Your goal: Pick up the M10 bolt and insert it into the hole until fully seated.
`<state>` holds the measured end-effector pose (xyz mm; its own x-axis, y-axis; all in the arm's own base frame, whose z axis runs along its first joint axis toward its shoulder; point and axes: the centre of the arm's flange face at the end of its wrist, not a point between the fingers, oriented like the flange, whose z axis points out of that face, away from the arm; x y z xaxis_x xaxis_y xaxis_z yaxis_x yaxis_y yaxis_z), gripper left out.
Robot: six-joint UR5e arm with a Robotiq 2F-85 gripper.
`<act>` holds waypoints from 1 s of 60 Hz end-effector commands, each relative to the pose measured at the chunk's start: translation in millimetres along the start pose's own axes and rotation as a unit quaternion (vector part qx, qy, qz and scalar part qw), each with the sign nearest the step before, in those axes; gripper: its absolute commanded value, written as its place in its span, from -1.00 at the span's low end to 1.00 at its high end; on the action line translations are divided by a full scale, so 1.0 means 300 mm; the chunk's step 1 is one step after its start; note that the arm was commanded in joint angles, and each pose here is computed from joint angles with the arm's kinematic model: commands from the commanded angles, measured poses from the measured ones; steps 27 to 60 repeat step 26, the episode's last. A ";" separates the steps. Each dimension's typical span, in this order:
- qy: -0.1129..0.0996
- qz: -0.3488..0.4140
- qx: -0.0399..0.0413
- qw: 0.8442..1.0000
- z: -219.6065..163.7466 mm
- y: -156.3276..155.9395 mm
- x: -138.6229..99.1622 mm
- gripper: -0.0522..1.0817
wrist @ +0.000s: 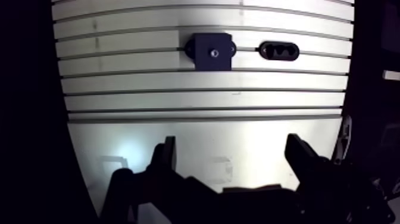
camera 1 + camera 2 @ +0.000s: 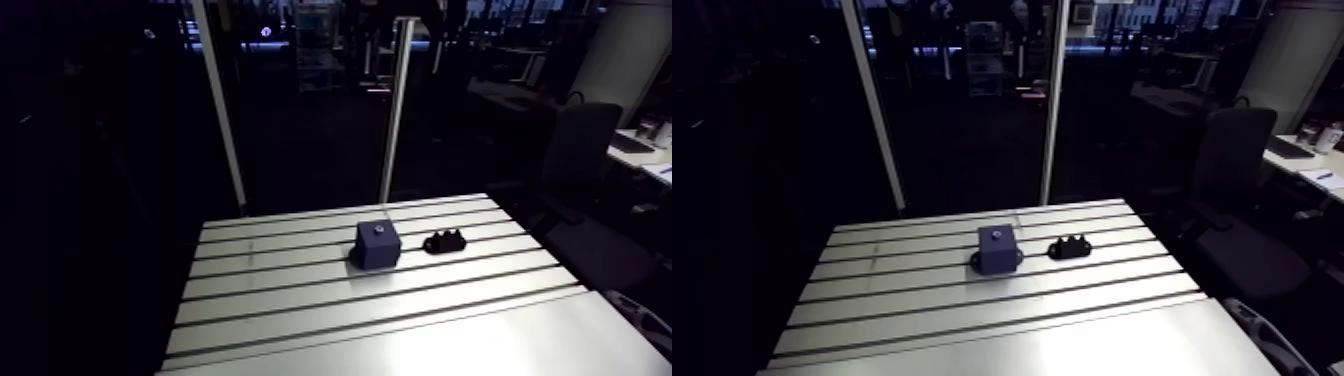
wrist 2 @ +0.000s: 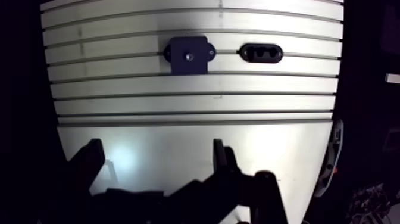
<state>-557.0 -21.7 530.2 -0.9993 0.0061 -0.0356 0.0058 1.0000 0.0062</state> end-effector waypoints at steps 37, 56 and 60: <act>-0.006 0.000 0.001 1.000 0.015 -0.002 0.000 -0.90; -0.006 0.000 0.001 1.000 0.015 -0.002 0.000 -0.90; -0.006 0.000 0.001 1.000 0.015 -0.002 0.000 -0.90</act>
